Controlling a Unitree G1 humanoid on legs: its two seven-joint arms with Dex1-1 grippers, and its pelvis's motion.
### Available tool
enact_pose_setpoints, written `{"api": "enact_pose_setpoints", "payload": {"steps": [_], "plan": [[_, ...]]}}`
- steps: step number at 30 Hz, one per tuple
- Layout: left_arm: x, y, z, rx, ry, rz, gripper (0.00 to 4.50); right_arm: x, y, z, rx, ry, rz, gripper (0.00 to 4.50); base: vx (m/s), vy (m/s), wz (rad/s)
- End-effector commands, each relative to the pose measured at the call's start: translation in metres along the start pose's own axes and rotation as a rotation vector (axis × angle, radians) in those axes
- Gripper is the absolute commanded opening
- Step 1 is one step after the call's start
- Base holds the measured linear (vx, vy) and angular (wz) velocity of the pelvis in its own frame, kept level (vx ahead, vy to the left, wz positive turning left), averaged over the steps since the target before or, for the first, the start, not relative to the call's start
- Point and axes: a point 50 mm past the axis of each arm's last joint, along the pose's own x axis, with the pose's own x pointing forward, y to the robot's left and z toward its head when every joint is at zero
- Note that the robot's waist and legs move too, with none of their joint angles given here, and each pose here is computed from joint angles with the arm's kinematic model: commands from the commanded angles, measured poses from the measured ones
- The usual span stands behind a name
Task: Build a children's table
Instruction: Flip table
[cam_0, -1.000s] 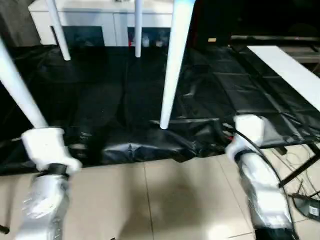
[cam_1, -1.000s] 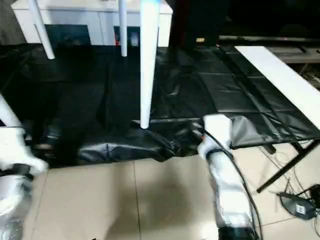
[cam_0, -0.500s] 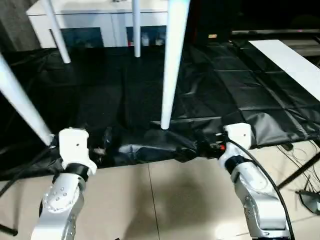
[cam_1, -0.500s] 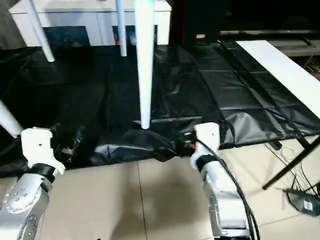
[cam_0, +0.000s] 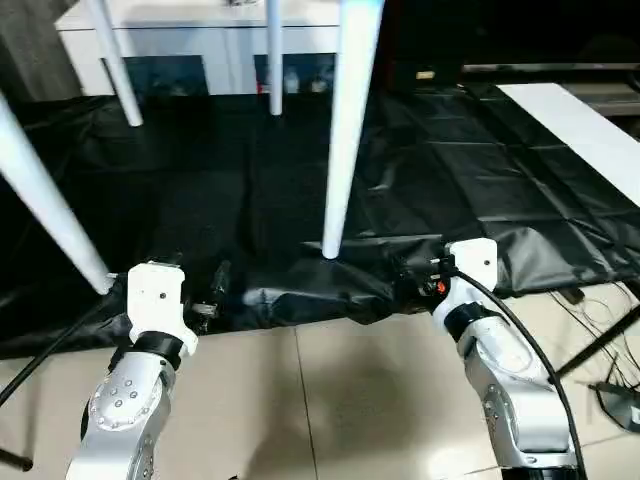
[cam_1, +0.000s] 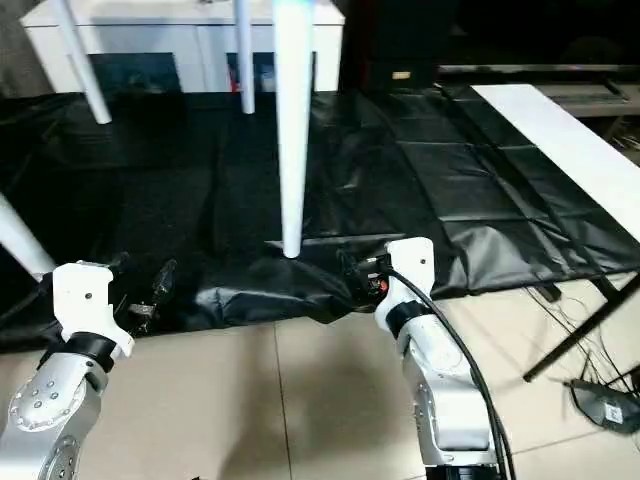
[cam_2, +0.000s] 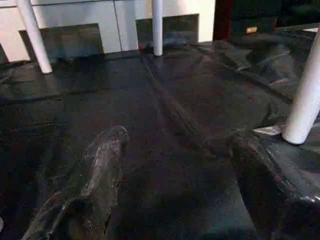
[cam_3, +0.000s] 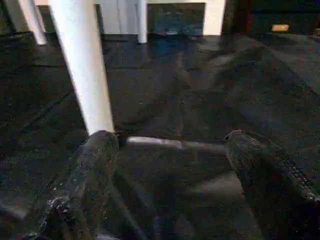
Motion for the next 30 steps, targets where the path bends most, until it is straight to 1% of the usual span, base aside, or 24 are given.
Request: {"api": "enact_pose_setpoints", "payload": {"steps": [1, 5, 12, 15, 18, 22, 30], "plan": [[0.001, -0.001, 0.005, 0.008, -0.024, -0.02, 3.56, 0.001, 0.001, -0.001, -0.003, 0.0, 0.016, 3.73, 0.0, 0.0, 0.0], [0.004, -0.001, 0.004, 0.011, -0.017, -0.03, 3.56, -0.001, 0.0, 0.001, -0.006, -0.008, 0.011, 3.73, 0.0, 0.0, 0.0], [0.014, -0.006, 0.002, -0.027, 0.0, -0.045, 3.56, -0.005, -0.007, -0.001, -0.007, -0.003, -0.024, 3.73, 0.0, 0.0, 0.0], [0.015, -0.009, 0.003, -0.017, -0.009, -0.051, 3.56, -0.006, -0.01, -0.003, -0.003, 0.003, -0.031, 3.73, 0.0, 0.0, 0.0], [0.014, -0.008, 0.003, -0.009, 0.001, -0.047, 3.56, -0.004, -0.009, -0.003, -0.002, 0.006, -0.031, 3.73, 0.0, 0.0, 0.0], [0.012, -0.004, 0.004, -0.004, -0.006, -0.035, 3.56, 0.001, -0.004, -0.004, 0.003, 0.008, 0.001, 3.73, 0.0, 0.0, 0.0], [0.012, -0.001, 0.005, -0.001, -0.008, -0.018, 3.56, 0.006, -0.002, -0.003, -0.002, 0.005, 0.018, 3.73, 0.0, 0.0, 0.0]]}}
